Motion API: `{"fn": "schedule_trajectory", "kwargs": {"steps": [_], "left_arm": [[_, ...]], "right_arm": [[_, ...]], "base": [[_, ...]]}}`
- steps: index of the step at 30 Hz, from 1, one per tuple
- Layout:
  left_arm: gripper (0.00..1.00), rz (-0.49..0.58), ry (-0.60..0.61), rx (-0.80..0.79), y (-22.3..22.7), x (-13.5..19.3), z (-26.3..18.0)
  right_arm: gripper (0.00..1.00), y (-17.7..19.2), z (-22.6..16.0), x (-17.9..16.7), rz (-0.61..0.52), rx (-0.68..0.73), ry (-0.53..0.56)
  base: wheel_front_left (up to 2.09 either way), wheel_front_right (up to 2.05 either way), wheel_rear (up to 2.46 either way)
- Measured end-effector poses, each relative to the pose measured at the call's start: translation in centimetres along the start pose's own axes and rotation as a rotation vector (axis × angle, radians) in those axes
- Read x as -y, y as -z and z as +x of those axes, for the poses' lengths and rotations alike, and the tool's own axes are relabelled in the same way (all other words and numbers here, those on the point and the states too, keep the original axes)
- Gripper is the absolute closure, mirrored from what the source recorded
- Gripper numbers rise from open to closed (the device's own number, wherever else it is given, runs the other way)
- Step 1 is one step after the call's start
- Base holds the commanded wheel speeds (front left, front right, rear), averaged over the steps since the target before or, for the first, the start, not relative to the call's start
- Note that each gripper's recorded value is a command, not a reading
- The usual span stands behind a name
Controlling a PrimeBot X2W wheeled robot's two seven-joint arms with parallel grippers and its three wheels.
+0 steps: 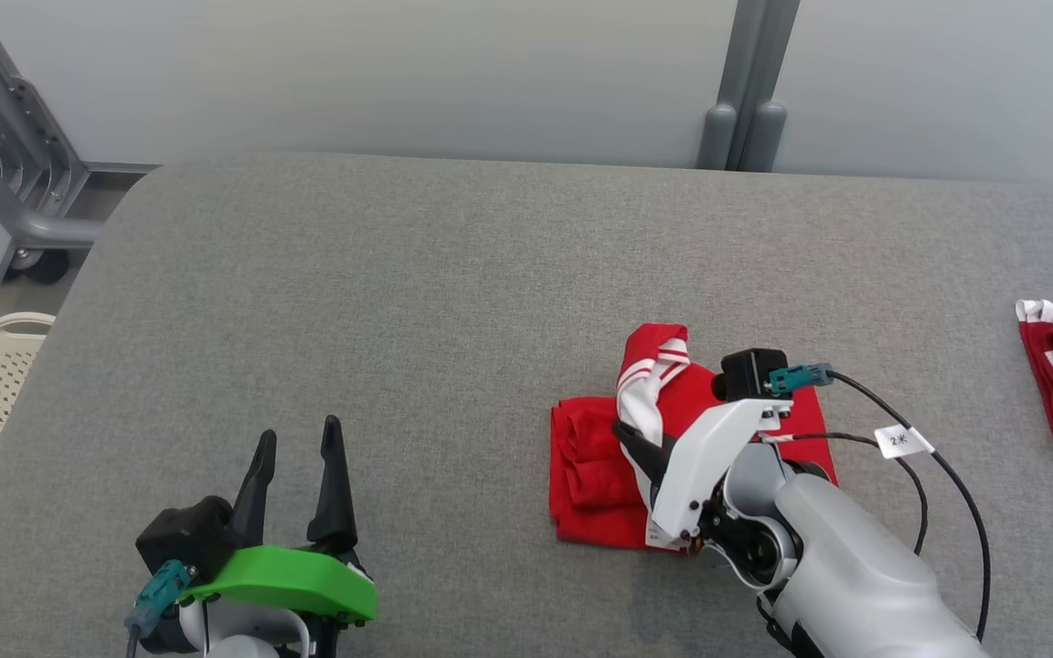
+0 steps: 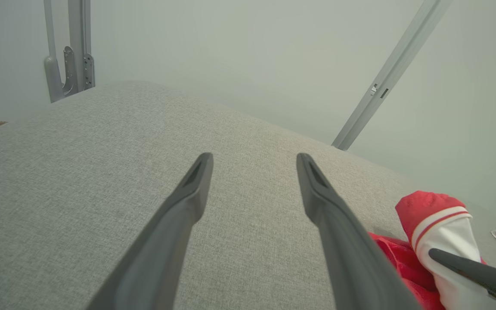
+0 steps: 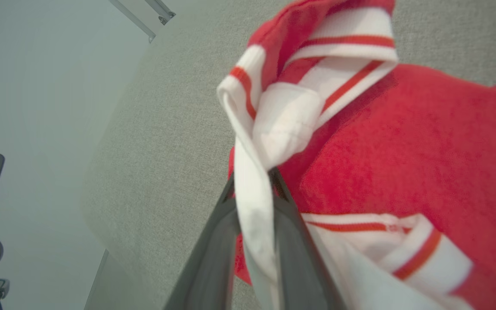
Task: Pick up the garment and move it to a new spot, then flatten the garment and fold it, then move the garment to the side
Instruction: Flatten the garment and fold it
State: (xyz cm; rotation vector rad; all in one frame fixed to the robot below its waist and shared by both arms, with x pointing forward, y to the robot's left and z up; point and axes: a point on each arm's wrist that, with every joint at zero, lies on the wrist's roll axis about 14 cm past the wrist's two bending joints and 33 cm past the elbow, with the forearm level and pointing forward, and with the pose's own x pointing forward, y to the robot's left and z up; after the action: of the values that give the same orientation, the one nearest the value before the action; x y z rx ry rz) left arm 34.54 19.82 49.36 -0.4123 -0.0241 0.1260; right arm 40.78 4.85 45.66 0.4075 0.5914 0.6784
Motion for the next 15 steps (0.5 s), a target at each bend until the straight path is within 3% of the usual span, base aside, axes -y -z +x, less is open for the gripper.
{"fn": "schedule_trajectory", "kwargs": {"steps": [1, 9, 15], "left_arm": [[0.00, 0.000, -0.002, 0.000, 0.0, -0.1, -0.1], [0.00, -0.002, 0.005, 0.008, -0.2, 0.2, 0.0], [0.00, -0.002, 0.031, 0.016, -0.4, 1.0, 0.3]], "right_arm": [[0.00, 0.0, 0.1, -0.2, -0.002, 0.000, -0.006], [0.00, -2.2, 0.5, -1.8, 0.006, 0.079, -0.048], [0.00, -6.0, -0.1, -3.0, 0.032, 0.226, -0.085]], "base": [[0.00, 0.00, 0.00], [0.00, 0.00, 0.00], [0.00, 0.00, 0.00]]}}
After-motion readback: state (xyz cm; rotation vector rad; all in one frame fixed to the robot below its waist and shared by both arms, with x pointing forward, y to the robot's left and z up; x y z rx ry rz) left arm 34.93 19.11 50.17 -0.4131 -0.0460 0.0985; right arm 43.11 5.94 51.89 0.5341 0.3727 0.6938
